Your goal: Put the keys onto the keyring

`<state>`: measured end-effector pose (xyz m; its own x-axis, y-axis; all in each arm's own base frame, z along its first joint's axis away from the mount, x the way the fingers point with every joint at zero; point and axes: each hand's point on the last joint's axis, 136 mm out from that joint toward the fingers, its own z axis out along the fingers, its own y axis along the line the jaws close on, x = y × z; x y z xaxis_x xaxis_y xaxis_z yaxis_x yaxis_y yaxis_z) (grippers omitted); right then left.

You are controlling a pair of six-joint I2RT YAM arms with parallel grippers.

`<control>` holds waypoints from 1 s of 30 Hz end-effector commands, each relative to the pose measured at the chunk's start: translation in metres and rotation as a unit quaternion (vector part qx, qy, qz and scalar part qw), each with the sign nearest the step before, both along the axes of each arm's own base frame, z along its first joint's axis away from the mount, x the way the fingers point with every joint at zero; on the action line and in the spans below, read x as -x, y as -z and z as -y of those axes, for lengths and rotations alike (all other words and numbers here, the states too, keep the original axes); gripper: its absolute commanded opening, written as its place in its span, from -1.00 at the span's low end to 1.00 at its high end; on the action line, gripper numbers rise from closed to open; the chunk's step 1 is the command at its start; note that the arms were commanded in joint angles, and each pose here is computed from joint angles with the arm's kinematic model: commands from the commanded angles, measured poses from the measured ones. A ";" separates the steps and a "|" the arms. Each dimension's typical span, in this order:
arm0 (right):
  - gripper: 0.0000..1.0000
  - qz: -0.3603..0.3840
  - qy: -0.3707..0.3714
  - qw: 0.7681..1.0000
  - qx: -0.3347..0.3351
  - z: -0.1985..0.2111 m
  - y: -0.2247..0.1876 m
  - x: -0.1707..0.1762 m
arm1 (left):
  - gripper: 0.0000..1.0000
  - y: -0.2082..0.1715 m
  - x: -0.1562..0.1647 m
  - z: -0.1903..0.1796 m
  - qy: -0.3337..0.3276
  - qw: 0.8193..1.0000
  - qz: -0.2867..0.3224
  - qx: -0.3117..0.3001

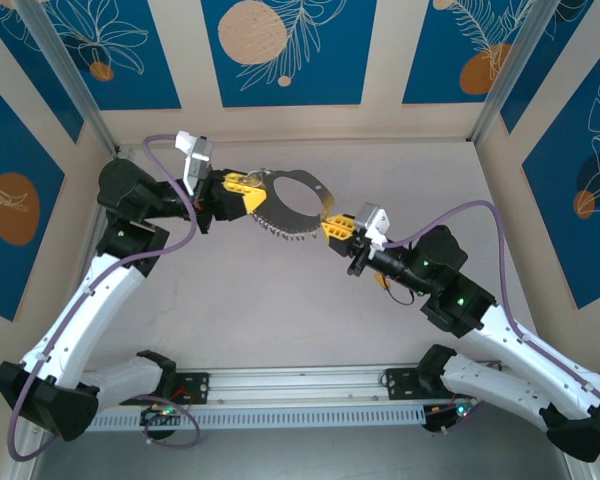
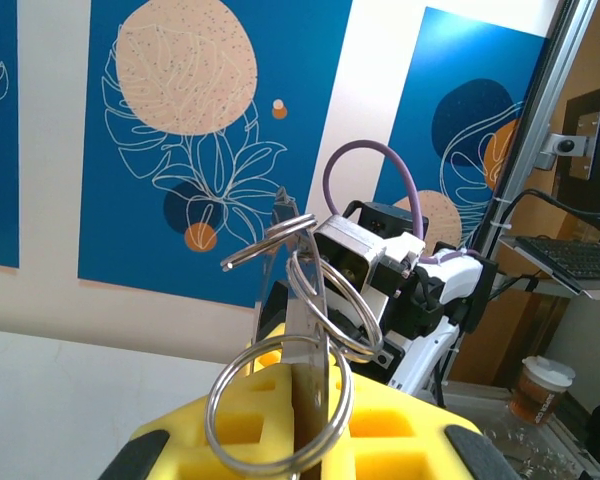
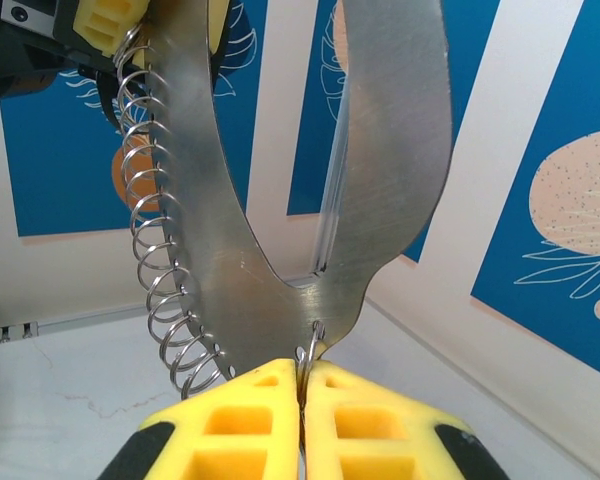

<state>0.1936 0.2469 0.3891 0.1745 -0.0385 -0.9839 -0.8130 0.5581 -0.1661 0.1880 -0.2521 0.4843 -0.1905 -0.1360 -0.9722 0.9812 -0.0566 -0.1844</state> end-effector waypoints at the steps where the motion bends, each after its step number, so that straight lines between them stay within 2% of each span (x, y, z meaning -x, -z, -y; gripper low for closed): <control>1: -0.88 0.019 0.029 0.999 -0.010 0.012 -0.021 -0.004 | -1.00 -0.006 0.005 -0.006 -0.009 1.000 0.018 0.003; 4: -0.88 0.021 0.035 0.999 -0.007 0.014 -0.023 -0.004 | -1.00 -0.003 0.002 -0.005 -0.017 1.000 0.015 -0.004; 8: -0.99 0.012 0.043 0.999 0.003 0.015 -0.022 -0.008 | -1.00 0.001 -0.001 -0.005 -0.027 0.999 0.011 -0.013; 13: -0.99 -0.015 0.055 0.998 0.021 0.012 -0.018 -0.016 | -1.00 0.007 -0.005 -0.006 -0.041 0.999 0.007 -0.026; 19: -0.80 -0.019 0.058 0.998 0.024 0.010 -0.018 -0.020 | -1.00 0.006 -0.003 -0.006 -0.040 0.999 0.010 -0.021; 25: -0.72 -0.023 0.057 0.998 0.022 0.010 -0.013 -0.019 | -1.00 0.001 0.001 -0.007 -0.032 0.999 0.012 -0.012; 30: -0.53 -0.011 0.036 0.999 0.011 0.009 -0.014 -0.011 | -1.00 0.002 0.001 -0.007 -0.030 0.999 0.013 -0.012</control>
